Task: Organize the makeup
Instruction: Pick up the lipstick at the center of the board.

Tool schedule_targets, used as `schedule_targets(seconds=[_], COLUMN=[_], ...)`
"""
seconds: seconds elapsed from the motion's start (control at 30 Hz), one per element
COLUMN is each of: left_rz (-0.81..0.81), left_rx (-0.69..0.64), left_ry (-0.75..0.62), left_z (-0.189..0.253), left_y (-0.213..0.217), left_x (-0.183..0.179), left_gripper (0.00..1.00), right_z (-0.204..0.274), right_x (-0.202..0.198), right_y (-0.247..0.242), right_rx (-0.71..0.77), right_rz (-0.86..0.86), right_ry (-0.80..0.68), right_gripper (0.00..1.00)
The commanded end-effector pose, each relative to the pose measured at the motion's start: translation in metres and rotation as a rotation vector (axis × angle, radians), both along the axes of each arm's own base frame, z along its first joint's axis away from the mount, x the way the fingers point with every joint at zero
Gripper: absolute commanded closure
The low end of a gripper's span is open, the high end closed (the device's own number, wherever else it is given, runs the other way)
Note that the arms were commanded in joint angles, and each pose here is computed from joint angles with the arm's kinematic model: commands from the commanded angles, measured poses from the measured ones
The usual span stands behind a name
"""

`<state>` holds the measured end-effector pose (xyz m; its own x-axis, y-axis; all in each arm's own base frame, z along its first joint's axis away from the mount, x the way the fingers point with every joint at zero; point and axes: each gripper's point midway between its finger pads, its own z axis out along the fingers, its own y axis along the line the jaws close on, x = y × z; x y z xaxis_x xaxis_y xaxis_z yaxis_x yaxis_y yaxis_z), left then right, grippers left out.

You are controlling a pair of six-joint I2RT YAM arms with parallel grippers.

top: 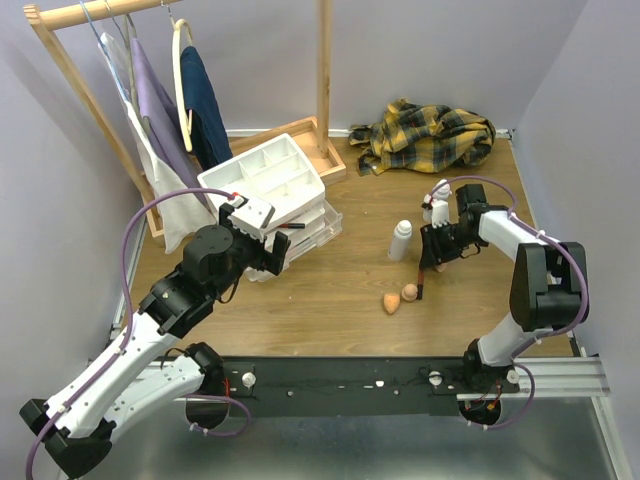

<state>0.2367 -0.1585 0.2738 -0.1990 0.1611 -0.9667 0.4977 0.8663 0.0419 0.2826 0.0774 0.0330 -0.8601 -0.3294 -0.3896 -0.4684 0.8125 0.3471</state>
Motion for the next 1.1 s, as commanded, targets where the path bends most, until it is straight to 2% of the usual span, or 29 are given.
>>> schedule_targets(seconds=[0.0,1.07], left_rz=[-0.015,-0.020], left_rx=[-0.030,-0.052], left_ry=[-0.026,-0.037], left_z=[0.008,0.014], left_y=[-0.001,0.000], left_x=[-0.001,-0.003], left_gripper=[0.03,0.03], right_z=[0.004,-0.012], right_x=[0.013,0.011], right_y=[-0.002,0.003], right_rx=[-0.038,-0.175], right_rz=[-0.011,-0.035], right_ry=[-0.014,0.008], right_gripper=[0.53,0.53])
